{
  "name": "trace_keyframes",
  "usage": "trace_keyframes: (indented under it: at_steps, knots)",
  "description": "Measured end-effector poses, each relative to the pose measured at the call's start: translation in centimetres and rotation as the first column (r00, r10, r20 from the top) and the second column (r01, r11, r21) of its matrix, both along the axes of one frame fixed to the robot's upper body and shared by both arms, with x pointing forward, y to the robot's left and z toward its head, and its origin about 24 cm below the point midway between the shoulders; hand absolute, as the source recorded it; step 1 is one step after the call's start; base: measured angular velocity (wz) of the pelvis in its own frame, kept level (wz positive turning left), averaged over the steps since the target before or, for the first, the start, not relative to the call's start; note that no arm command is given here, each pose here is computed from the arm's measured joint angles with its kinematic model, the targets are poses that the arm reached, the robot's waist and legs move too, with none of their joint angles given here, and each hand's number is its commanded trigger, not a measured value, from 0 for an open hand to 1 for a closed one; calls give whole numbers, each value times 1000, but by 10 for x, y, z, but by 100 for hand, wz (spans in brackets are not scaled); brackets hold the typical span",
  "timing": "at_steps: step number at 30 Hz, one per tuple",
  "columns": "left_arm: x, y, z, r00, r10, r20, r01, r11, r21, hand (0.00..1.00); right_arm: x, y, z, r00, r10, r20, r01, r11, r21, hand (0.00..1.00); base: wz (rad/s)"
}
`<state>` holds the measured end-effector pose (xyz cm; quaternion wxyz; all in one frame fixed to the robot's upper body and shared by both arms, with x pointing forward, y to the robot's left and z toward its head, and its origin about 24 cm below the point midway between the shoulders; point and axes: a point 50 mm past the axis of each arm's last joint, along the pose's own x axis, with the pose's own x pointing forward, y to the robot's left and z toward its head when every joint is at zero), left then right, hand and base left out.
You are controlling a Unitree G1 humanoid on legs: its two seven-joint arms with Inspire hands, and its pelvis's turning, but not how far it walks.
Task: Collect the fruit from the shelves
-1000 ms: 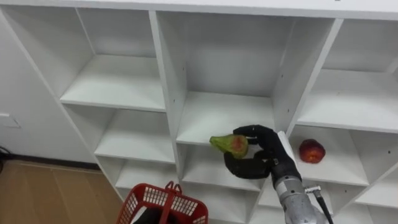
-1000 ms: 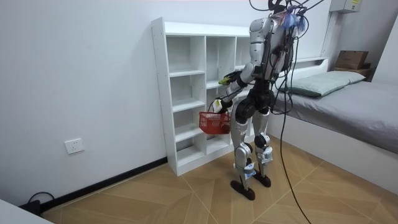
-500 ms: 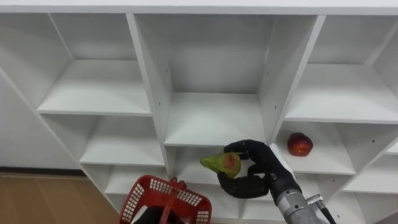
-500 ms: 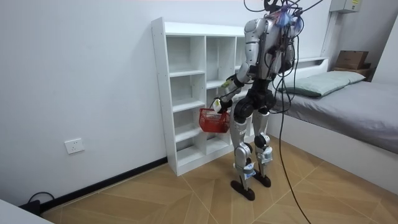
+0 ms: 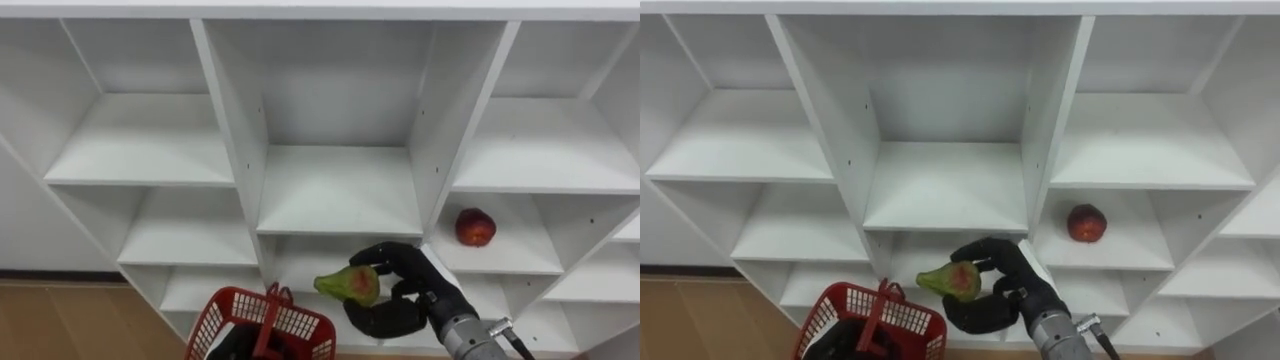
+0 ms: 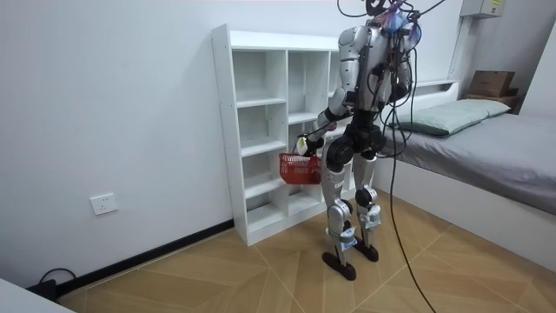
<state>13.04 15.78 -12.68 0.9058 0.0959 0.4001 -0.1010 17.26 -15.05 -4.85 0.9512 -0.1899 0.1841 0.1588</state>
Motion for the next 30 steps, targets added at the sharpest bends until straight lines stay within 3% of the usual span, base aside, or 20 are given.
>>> trace_keyframes:
  at_steps: [11,30]
  knots:
    - [2,4,1,1000,12,4,-12,1000,-2,100,-17,-11,-28,991,-23,-132,13,997,-77,100,0]
    - [22,0,11,996,-18,82,18,1000,-7,100,-15,-1,-29,993,13,-114,-25,994,-108,100,0]
